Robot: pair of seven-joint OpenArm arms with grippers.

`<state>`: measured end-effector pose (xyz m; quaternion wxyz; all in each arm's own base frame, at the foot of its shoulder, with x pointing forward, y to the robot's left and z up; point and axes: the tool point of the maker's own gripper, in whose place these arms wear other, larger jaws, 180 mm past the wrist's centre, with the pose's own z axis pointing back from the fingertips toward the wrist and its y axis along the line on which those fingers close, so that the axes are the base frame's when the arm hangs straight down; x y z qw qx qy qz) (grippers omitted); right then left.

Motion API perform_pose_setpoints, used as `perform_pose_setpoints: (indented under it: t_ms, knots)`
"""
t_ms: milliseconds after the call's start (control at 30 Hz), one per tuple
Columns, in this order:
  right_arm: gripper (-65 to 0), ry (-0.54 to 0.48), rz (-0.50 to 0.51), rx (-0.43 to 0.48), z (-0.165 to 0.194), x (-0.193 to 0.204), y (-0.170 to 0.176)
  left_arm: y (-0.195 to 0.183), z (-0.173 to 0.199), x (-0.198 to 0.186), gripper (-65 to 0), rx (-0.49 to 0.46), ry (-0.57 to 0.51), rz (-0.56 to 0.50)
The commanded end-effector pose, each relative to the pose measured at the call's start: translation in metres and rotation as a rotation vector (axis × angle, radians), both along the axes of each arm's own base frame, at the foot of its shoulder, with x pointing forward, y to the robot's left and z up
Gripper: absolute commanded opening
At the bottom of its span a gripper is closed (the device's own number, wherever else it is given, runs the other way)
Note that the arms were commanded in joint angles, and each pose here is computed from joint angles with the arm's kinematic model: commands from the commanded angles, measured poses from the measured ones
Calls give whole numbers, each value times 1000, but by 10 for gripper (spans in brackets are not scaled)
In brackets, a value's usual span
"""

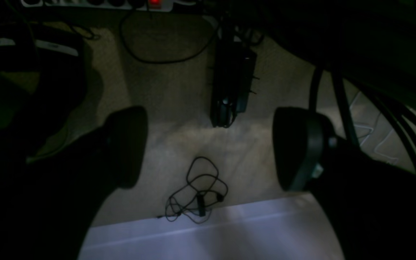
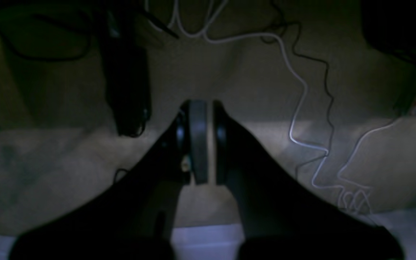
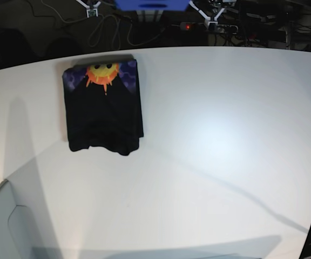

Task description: Fold the T-shirt properly

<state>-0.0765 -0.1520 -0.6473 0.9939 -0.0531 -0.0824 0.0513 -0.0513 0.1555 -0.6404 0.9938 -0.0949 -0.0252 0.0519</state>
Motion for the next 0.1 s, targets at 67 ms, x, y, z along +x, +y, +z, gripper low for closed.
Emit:
perform_pose_setpoints:
  t_ms: [67]
  knots:
    - [-647, 5, -5, -8, 1, -7, 0, 2, 1, 1, -302, -3, -4, -7]
